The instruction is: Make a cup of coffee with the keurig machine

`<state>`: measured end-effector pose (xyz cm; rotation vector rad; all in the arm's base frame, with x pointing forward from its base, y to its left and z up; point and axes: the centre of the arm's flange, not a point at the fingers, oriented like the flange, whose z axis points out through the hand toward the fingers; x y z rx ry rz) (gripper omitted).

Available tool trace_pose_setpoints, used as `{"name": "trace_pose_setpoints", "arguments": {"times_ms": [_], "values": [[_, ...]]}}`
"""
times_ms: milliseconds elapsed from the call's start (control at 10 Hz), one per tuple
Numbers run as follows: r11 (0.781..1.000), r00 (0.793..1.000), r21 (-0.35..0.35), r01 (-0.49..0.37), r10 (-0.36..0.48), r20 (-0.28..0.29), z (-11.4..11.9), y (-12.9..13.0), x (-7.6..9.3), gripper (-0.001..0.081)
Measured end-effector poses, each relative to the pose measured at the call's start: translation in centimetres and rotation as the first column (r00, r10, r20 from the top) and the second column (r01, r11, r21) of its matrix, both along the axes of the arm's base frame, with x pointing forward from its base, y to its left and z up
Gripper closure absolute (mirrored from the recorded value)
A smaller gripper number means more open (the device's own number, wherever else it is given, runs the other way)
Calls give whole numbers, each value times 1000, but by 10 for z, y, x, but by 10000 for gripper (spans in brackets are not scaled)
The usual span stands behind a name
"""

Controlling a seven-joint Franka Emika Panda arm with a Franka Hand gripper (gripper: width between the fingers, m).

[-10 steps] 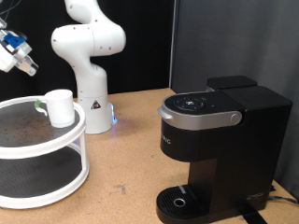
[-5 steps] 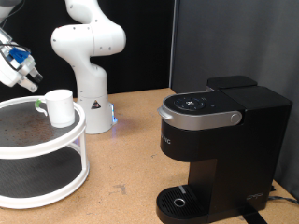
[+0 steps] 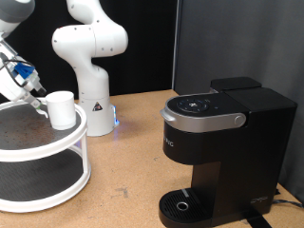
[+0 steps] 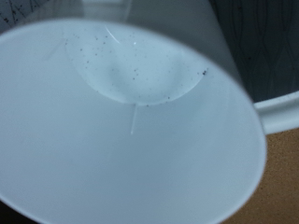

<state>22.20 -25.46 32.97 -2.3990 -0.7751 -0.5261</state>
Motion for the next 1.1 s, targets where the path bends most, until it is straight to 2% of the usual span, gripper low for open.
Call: {"name": "trace_pose_setpoints", "arguments": {"times_ms": [500, 800, 900, 1000, 1100], "values": [[999, 998, 7, 50, -50, 41, -12, -1, 7, -1], [999, 998, 22, 50, -51, 48, -15, 1, 13, -1], [999, 998, 26, 47, -49, 47, -16, 1, 15, 107], [999, 998, 29, 46, -47, 46, -17, 2, 16, 107], [999, 998, 30, 45, -47, 45, -17, 2, 16, 250]]}}
